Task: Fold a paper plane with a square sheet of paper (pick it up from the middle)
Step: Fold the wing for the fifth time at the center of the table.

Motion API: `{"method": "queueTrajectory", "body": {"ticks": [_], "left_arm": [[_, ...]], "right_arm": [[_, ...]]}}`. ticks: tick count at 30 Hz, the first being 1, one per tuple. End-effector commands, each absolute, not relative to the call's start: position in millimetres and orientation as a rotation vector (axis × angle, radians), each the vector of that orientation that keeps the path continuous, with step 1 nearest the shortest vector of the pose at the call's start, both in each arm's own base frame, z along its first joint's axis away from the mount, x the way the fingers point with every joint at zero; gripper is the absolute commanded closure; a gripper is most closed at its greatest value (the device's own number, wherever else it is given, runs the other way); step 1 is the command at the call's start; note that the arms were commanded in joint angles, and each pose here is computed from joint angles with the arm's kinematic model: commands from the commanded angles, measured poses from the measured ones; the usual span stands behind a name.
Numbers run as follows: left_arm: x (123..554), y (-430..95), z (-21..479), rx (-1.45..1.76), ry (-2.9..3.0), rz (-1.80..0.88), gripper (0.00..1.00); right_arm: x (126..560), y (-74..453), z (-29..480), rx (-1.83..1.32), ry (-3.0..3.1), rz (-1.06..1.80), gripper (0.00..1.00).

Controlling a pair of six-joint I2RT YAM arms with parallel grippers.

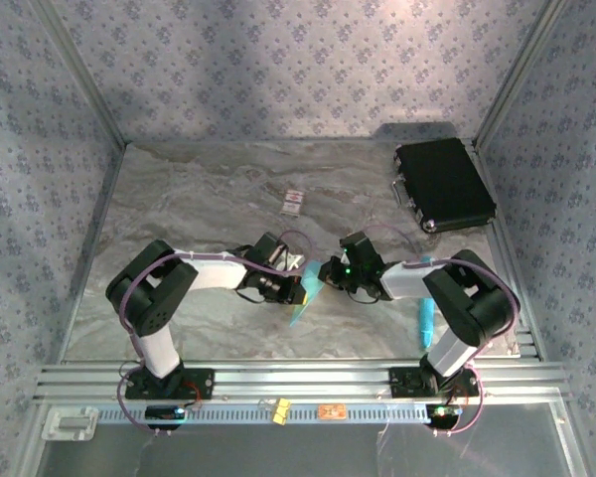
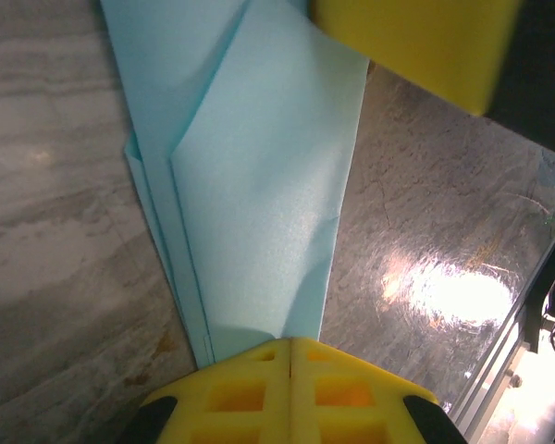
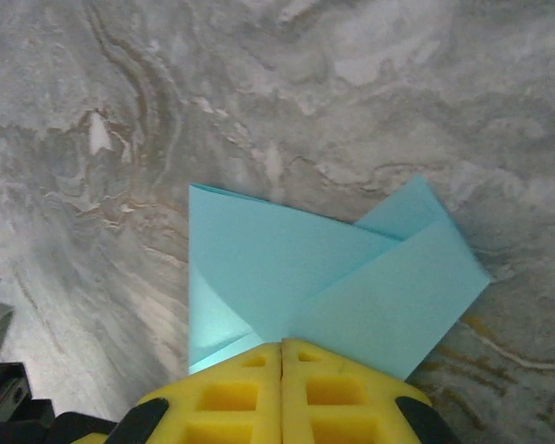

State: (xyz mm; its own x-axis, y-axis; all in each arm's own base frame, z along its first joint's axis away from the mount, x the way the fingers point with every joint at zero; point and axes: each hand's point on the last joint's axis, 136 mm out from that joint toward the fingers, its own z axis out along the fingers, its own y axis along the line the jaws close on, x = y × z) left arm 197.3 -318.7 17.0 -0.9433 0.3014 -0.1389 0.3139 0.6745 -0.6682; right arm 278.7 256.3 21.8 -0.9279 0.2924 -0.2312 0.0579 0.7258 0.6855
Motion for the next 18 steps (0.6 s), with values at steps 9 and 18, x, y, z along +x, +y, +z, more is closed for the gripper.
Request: {"method": "queueTrajectory", "body": {"ticks": [9,18], "left_arm": [[193,-302,20,0.482,2.918,-1.023,0.99],[212,-330,73,0.523,2.779,-1.148,0.92]], "right_arm": [[262,240,-8,0.395,2.654,0.948,0.94],[262,241,-8,0.426,2.639,0.931,0.95]]}}
